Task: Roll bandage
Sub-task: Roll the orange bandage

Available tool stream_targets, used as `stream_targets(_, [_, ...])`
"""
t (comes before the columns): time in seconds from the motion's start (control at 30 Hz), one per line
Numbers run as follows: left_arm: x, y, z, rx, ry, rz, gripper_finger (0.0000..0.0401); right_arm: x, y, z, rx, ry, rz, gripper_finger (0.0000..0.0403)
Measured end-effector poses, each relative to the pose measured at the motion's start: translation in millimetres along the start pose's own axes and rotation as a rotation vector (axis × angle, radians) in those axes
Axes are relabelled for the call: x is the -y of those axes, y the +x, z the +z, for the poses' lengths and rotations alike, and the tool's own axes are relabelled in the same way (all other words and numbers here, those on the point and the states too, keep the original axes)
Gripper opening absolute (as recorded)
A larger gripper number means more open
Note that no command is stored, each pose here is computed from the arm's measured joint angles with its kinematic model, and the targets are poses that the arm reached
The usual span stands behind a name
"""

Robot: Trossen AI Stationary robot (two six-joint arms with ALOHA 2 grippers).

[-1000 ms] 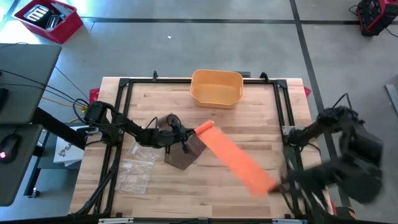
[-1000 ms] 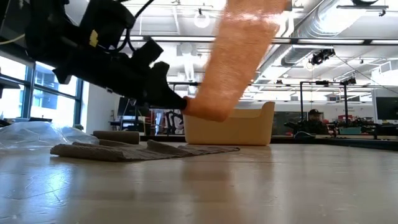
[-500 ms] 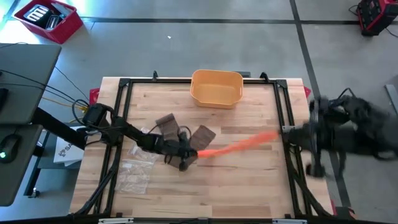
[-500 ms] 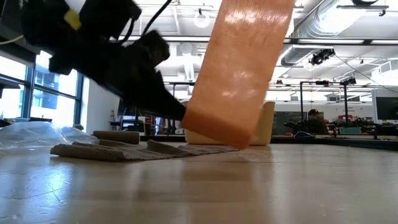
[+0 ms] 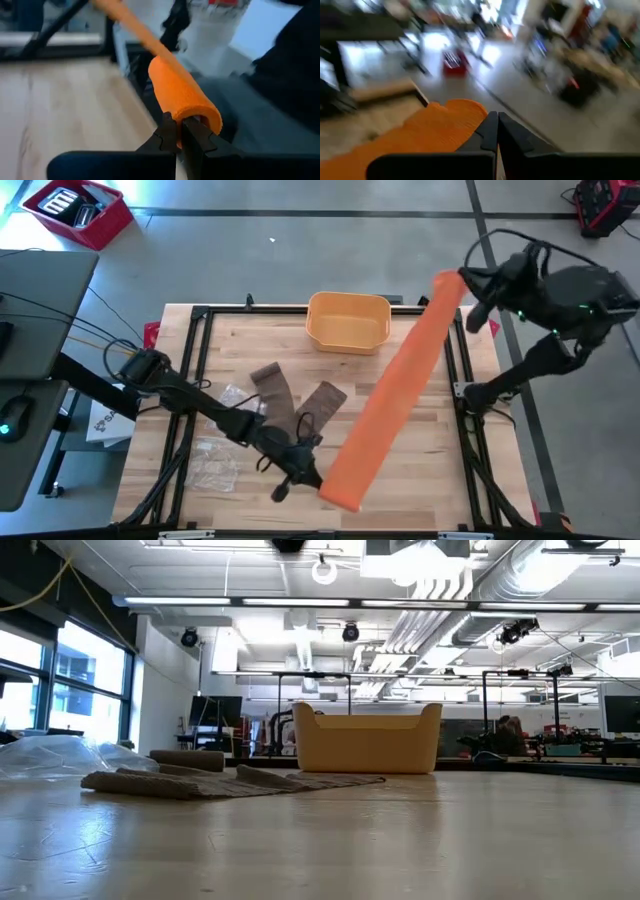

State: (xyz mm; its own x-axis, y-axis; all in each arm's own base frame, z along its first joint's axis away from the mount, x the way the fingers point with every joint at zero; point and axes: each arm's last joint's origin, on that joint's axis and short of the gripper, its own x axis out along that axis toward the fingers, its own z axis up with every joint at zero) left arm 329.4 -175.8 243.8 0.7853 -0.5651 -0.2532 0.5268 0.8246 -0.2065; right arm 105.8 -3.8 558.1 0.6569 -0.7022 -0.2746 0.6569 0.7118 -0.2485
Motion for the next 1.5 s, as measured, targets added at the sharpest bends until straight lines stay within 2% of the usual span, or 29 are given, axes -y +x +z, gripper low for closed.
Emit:
stream_targets(0.1, [23, -16, 25, 0.071, 0.037, -0.014, 0.0000, -2, 16, -13, -0.116, 0.006, -0.030, 0.0000])
stream_targets(0.2, [49, -40, 51, 0.163, 0.093, 0.008, 0.0000, -16, 36, -25, -0.178, -0.053, 0.023, 0.0000])
stream_targets(0.37, [95, -77, 85, 0.346, 0.223, 0.056, 0.0000, -41, 92, -62, -0.373, -0.187, -0.014, 0.0000])
stream_targets(0.5, [120, -95, 110, 0.465, 0.370, 0.115, 0.0000, -63, 145, -102, -0.460, -0.201, 0.116, 0.0000])
stream_targets(0.67, [129, -103, 135, 0.537, 0.564, 0.158, 0.0000, -98, 193, -171, -0.503, -0.172, 0.360, 0.0000])
stream_targets(0.83, [106, -97, 148, 0.532, 0.631, 0.258, 0.0000, -139, 203, -250, -0.556, -0.094, 0.575, 0.0000])
stream_targets(0.97, [74, -97, 154, 0.501, 0.617, 0.407, 0.0000, -174, 182, -304, -0.570, -0.025, 0.710, 0.0000])
stream_targets(1.07, [53, -99, 158, 0.466, 0.652, 0.537, 0.0000, -198, 157, -333, -0.544, 0.045, 0.801, 0.0000])
stream_targets(1.17, [30, -107, 163, 0.424, 0.694, 0.665, 0.0000, -215, 129, -350, -0.515, 0.114, 0.848, 0.0000])
stream_targets(1.27, [3, -115, 166, 0.357, 0.702, 0.770, 0.0000, -229, 101, -357, -0.488, 0.152, 0.860, 0.0000])
stream_targets(1.5, [-61, -136, 161, 0.163, 0.658, 0.944, 0.0000, -269, 49, -344, -0.440, 0.184, 0.929, 0.0000])
